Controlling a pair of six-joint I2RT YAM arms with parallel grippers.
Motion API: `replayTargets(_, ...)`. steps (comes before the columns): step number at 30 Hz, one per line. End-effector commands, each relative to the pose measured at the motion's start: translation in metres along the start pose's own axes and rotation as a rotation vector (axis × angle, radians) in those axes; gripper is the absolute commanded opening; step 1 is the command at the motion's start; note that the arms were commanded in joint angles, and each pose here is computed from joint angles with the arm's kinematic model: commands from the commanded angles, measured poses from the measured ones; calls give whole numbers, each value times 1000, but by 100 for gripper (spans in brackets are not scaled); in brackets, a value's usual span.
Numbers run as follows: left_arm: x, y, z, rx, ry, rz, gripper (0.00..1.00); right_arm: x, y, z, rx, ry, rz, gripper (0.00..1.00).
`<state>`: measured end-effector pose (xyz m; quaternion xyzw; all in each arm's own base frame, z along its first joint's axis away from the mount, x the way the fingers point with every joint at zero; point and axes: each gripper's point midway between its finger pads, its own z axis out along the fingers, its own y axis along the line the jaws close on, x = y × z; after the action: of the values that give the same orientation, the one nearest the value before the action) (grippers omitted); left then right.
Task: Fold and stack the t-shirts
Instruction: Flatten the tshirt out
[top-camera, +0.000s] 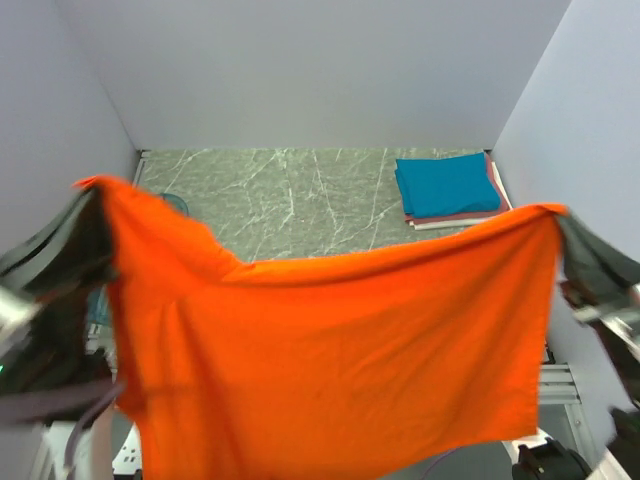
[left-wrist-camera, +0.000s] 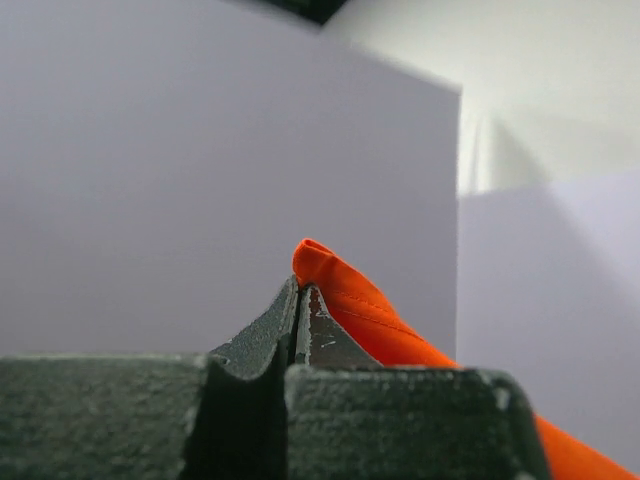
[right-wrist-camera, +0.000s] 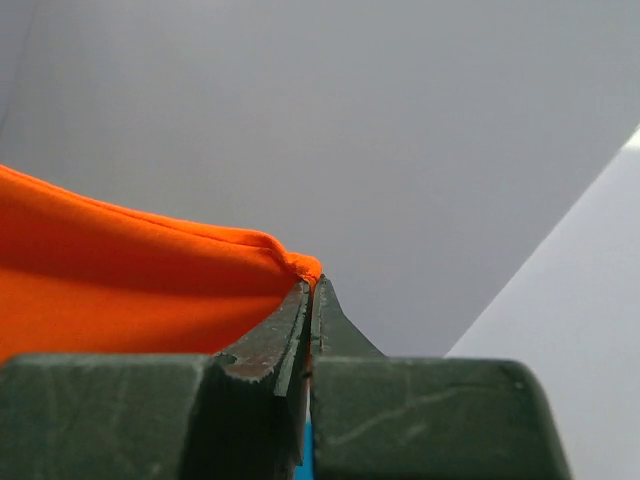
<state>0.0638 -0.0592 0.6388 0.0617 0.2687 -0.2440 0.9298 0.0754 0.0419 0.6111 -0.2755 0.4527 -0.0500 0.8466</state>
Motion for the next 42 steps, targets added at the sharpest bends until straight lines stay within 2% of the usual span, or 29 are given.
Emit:
replayTargets(1, 112, 51, -9, -114, 236, -41, 1, 97, 33, 53, -96, 205, 64, 0)
replayTargets(2, 159, 68, -27, -164, 328, -85, 1, 144, 53, 59, -135, 296, 75, 0)
replayTargets(3, 182, 76, -35, -177, 364, -95, 0, 159, 56, 66, -121, 298, 68, 0)
replayTargets(4, 221, 91, -46, -217, 443, -113, 0, 182, 64, 70, -135, 335, 68, 0)
replayTargets(5, 267, 107, -72, -276, 534, -141, 0, 231, 89, 70, -189, 423, 75, 0)
replayTargets(8, 359, 148, -122, -424, 693, -172, 0, 298, 117, 87, -229, 493, 76, 0)
replayTargets(9, 377, 155, -129, -423, 733, -151, 0, 337, 135, 94, -239, 515, 79, 0)
replayTargets(10, 416, 169, -148, -461, 821, -160, 0, 359, 144, 95, -249, 537, 74, 0)
replayTargets(12, 445, 184, -151, -473, 876, -144, 0, 415, 170, 100, -295, 608, 82, 0)
replayTargets(13, 476, 197, -164, -512, 945, -153, 0, 430, 175, 104, -304, 627, 75, 0)
replayTargets(14, 491, 203, -169, -528, 974, -156, 0, 443, 179, 111, -313, 644, 76, 0)
replayTargets(15, 522, 210, -191, -540, 1059, -159, 0, 474, 193, 114, -344, 702, 86, 0)
replayTargets(17, 542, 223, -188, -561, 1100, -155, 0, 494, 192, 129, -334, 738, 72, 0)
replayTargets(18, 561, 228, -202, -578, 1147, -161, 0, 517, 204, 128, -359, 790, 86, 0)
replayTargets(19, 566, 232, -197, -580, 1149, -158, 0, 532, 205, 134, -353, 823, 89, 0)
replayTargets(20, 570, 235, -196, -582, 1155, -156, 0, 527, 197, 144, -332, 808, 77, 0)
replayTargets(24, 585, 248, -199, -589, 1191, -115, 0, 553, 195, 146, -305, 878, 61, 0)
replayTargets(29, 585, 260, -186, -553, 1202, -31, 0, 555, 185, 147, -275, 883, 58, 0)
replayTargets(36, 549, 261, -146, -483, 1128, 72, 0, 530, 168, 147, -243, 844, 68, 0)
replayTargets(42, 522, 255, -142, -446, 1097, 122, 0, 495, 159, 143, -265, 788, 80, 0)
